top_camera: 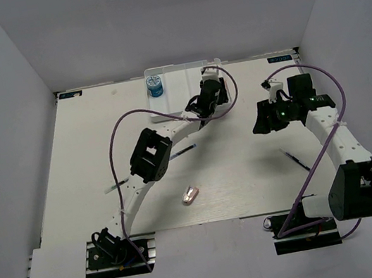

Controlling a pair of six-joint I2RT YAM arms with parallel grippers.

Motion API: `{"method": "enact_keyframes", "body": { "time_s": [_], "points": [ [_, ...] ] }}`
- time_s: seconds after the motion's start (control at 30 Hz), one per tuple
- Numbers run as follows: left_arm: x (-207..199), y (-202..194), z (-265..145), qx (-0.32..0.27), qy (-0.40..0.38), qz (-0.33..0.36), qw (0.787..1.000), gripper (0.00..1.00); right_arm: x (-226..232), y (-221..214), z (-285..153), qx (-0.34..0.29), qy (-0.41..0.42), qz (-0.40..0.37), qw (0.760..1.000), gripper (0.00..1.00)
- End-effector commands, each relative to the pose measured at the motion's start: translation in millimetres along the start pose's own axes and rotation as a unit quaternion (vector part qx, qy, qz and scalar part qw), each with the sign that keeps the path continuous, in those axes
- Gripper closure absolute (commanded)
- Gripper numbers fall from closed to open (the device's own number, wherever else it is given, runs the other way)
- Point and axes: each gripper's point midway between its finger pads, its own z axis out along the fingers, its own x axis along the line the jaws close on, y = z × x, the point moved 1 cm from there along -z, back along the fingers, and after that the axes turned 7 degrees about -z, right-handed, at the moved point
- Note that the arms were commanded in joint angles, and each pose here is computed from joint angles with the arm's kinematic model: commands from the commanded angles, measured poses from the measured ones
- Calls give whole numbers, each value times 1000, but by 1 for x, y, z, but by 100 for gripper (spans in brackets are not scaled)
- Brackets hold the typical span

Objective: Sort the stationery into containers
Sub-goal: Place the pen in the storage box, then pick up the stapler from the center of the board.

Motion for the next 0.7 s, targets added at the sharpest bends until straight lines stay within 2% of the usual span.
{"method": "enact_keyframes", "body": {
  "time_s": [0.0,0.03,0.07,0.1,0.13,0.17,0.2,0.23,0.27,0.3,0.37,0.4,0.5,0.57,0.67],
  "points": [
    [-31,121,-45,-11,-38,48,998,45,8,21,-22,-35,-6,-25,999,45],
    [-30,134,-56,0,-42,70,997,38,8,22,-24,-35,-8,-30,999,44],
    [-36,166,-83,1,-52,80,995,23,10,22,-27,-36,-10,-33,999,44],
    [-26,164,-100,40,-47,99,993,17,10,22,-29,-35,-13,-35,999,44],
    [-13,171,-114,57,-53,123,989,14,12,18,-31,-30,-12,-37,999,44],
    [-17,203,-149,47,-62,132,988,11,13,15,-31,-28,-11,-41,999,43],
    [10,173,-165,112,-59,151,980,9,18,12,-31,-27,6,-48,998,42],
    [19,167,-182,137,-73,181,971,9,23,3,-31,-21,19,-62,998,42],
    [24,162,-200,160,-85,187,966,11,26,-1,-30,-21,27,-68,997,42],
    [39,147,-234,212,-110,200,950,18,30,-5,-29,-21,39,-73,996,43],
    [49,136,-279,258,-120,202,937,22,29,-16,-27,-11,33,-69,997,45],
    [64,111,-293,298,-115,193,928,30,29,-19,-27,-5,33,-69,997,46],
    [84,61,-345,395,-106,160,898,41,28,-24,-27,2,28,-67,997,47],
    [91,41,-365,424,-97,151,888,47,29,-23,-30,-2,25,-70,997,46],
    [104,12,-390,451,-90,139,877,47,30,-23,-32,-3,23,-70,997,46]
  ]
}}
